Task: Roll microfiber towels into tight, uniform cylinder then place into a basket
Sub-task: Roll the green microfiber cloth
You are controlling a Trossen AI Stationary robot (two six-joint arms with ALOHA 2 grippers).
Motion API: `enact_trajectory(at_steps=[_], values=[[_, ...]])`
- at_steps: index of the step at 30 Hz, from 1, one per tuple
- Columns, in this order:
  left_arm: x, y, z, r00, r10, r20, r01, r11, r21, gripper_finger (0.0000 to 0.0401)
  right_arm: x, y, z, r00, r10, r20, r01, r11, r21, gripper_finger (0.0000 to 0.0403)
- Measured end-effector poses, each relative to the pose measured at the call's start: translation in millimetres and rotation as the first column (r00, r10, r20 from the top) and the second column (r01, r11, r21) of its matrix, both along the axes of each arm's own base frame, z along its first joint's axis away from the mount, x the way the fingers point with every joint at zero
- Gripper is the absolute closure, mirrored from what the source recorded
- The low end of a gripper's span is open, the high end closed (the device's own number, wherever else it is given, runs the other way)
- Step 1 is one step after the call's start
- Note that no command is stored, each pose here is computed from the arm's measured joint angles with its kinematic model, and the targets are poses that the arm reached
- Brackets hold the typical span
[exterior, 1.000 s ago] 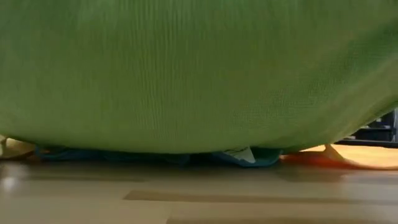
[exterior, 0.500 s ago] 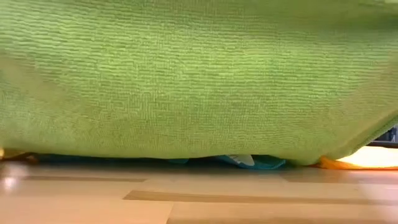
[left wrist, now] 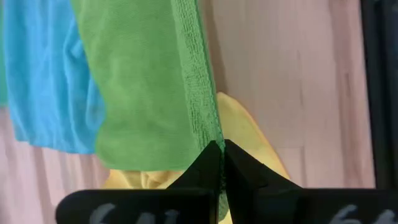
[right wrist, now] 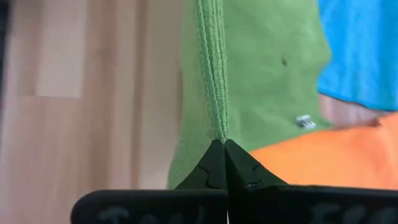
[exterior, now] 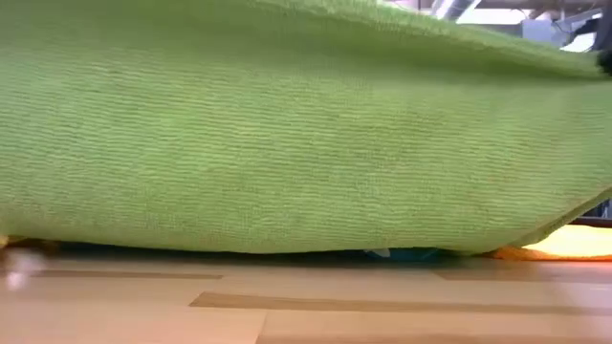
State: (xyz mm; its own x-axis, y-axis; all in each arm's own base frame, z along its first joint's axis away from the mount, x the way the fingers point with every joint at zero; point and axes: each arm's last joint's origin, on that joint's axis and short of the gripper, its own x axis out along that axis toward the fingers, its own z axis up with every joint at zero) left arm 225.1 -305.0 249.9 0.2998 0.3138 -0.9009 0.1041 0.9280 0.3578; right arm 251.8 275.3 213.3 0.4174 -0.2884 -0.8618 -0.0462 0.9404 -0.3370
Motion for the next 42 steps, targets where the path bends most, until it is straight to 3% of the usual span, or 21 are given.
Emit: enact_trajectory(at_steps=[10, 16, 21, 26, 32, 35, 42], values=[[6.0, 3.8, 19.3, 1.000, 0.008, -0.006, -0.008, 1.000, -0.023, 0.0401, 1.9, 0.5, 27.8, 1.000, -0.005, -0.001, 0.005, 1.000, -0.018, 0.0401], [5.3, -0.8, 32.8, 0.998, 0.054, 0.013, -0.053, 0.993, -0.104, 0.0401, -2.1, 7.5, 39.2, 1.000, -0.001, 0.017, 0.001, 1.000, 0.010, 0.0399], [2.6, -8.7, 31.6, 0.995, 0.102, 0.017, -0.097, 0.979, -0.177, 0.0401, -12.8, 20.0, 41.0, 0.999, 0.007, 0.043, -0.009, 0.999, 0.051, 0.0400], [-2.2, -12.4, 29.8, 0.997, 0.077, 0.006, -0.075, 0.983, -0.166, 0.0401, -19.0, 26.4, 41.5, 0.998, 0.005, 0.062, -0.010, 0.998, 0.069, 0.0399], [-5.2, 0.8, 32.9, 0.996, 0.074, -0.047, -0.076, 0.995, -0.060, 0.0401, -10.7, 16.3, 42.1, 0.997, 0.045, 0.068, -0.043, 0.999, -0.027, 0.0400], [-1.1, 5.6, 36.6, 0.998, 0.012, -0.056, -0.015, 0.999, -0.046, 0.0401, -1.8, 2.2, 42.7, 0.998, 0.034, 0.061, -0.027, 0.993, -0.115, 0.0399], [11.3, 20.1, 48.1, 0.998, -0.062, 0.004, 0.062, 0.998, 0.024, 0.0401, 13.9, -35.7, 45.8, 0.998, -0.047, 0.030, 0.055, 0.947, -0.316, 0.0400]])
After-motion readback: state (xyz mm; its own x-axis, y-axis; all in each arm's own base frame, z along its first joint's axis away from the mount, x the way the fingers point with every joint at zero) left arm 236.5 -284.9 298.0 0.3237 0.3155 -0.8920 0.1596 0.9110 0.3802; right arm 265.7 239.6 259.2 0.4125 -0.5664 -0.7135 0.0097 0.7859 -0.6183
